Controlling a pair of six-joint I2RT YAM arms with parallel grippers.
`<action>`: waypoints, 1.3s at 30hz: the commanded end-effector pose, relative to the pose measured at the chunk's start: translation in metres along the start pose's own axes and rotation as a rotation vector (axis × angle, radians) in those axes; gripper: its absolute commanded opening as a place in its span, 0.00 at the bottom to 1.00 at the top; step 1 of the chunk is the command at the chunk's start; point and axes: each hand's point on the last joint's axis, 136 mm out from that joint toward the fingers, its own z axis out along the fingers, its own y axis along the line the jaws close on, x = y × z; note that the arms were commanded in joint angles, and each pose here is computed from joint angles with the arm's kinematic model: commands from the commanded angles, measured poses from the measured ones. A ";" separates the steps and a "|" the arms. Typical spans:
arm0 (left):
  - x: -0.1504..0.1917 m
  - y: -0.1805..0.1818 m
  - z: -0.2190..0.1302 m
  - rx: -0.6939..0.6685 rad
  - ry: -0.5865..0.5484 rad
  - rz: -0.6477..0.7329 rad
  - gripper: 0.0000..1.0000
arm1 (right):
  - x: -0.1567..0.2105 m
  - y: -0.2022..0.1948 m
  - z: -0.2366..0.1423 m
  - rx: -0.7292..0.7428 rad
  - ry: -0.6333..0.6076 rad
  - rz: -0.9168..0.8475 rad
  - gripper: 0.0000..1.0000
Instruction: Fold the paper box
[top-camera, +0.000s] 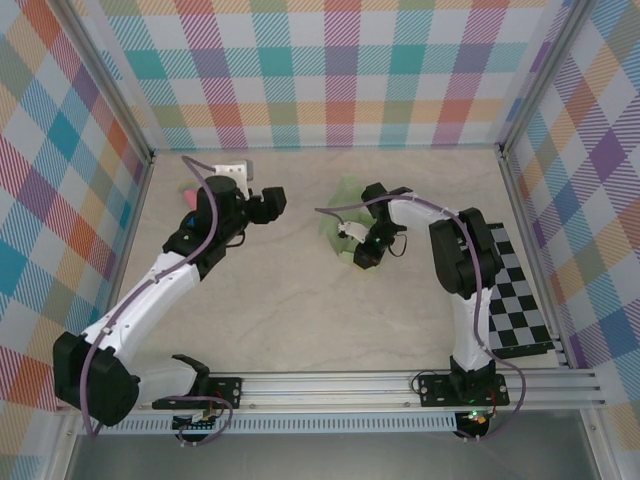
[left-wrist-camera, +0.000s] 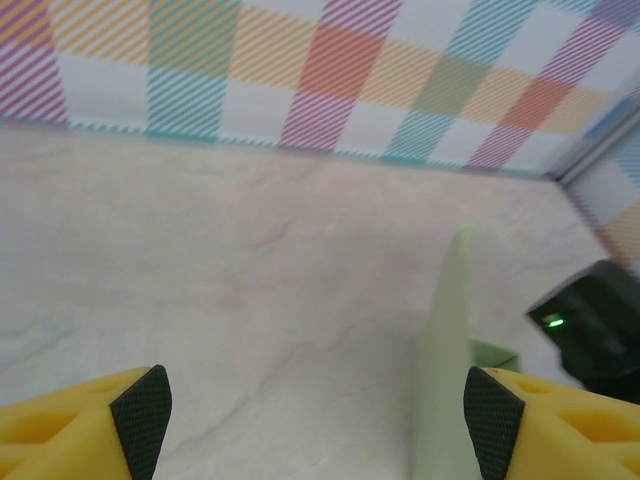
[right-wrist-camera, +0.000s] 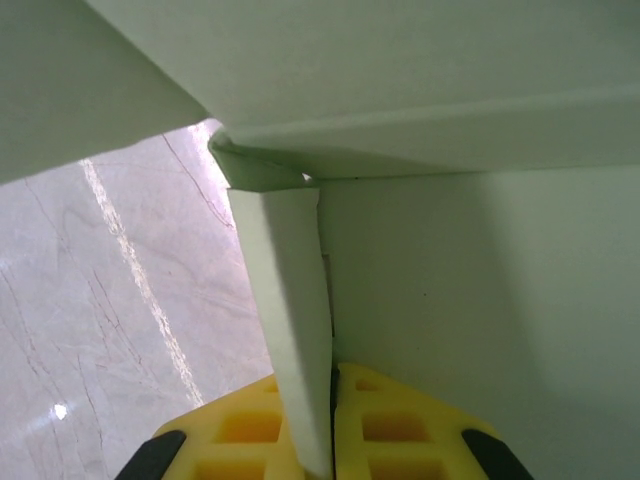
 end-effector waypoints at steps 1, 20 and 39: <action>0.023 0.021 0.016 -0.081 0.051 -0.051 0.78 | 0.046 0.022 0.029 -0.097 0.172 0.035 0.00; 0.075 0.021 0.055 -0.046 0.202 -0.141 0.75 | -0.043 0.014 -0.050 0.093 -0.261 0.129 0.50; 0.113 0.018 0.073 -0.017 0.299 -0.175 0.72 | -0.053 0.020 -0.133 0.250 -0.549 0.185 0.76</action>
